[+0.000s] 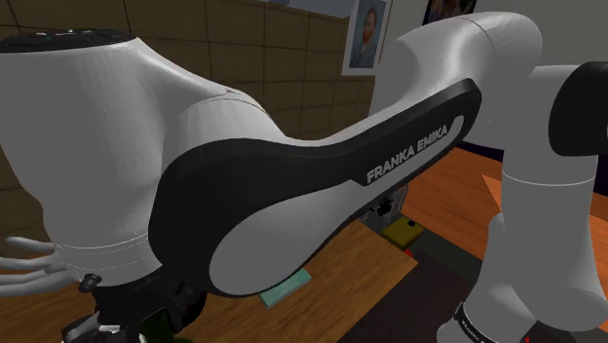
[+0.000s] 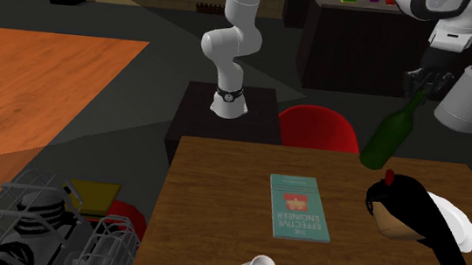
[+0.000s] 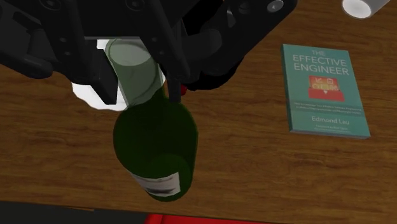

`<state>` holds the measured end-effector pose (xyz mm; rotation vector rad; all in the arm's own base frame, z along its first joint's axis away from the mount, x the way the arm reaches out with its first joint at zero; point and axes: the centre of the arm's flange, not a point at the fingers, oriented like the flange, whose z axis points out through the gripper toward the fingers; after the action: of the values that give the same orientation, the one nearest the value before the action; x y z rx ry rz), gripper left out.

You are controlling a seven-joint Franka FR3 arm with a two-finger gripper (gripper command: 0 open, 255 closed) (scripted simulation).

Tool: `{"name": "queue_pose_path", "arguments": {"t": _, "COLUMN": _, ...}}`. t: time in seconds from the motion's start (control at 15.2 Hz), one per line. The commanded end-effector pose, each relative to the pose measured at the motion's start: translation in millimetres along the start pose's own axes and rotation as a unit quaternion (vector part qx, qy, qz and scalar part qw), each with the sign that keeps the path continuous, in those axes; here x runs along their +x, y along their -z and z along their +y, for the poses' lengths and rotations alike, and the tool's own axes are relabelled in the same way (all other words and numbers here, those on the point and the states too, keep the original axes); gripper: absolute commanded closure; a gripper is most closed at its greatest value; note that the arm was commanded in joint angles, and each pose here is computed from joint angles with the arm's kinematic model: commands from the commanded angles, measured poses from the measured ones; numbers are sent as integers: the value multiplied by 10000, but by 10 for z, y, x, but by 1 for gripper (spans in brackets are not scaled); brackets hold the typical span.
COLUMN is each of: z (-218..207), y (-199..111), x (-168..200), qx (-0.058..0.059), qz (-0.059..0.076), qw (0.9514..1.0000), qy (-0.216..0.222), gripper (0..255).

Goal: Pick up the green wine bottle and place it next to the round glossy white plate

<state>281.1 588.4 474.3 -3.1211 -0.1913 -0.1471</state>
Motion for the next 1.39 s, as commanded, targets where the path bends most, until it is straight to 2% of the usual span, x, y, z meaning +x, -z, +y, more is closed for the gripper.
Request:
{"name": "queue_pose_path", "arguments": {"t": 0.0, "z": 4, "y": -54, "x": -11, "qx": 4, "qz": 2, "qw": 10000, "qy": 0, "gripper": 255}}
{"name": "queue_pose_path", "arguments": {"t": 0.4, "z": 3, "y": -54, "x": -11, "qx": 4, "qz": 2, "qw": 10000, "qy": 0, "gripper": 255}}
{"name": "queue_pose_path", "arguments": {"t": 0.46, "z": 4, "y": -54, "x": -11, "qx": 4, "qz": 2, "qw": 10000, "qy": 0, "gripper": 0}}
{"name": "queue_pose_path", "arguments": {"t": 0.79, "z": 4, "y": -54, "x": -11, "qx": 4, "qz": 2, "qw": 10000, "qy": 0, "gripper": 0}}
{"name": "queue_pose_path", "arguments": {"t": 1.06, "z": 4, "y": 446, "x": -11, "qx": 4, "qz": 2, "qw": 10000, "qy": 0, "gripper": 0}}
{"name": "queue_pose_path", "arguments": {"t": 1.32, "z": 4, "y": 446, "x": -11, "qx": 4, "qz": 2, "qw": 10000, "qy": 0, "gripper": 0}}
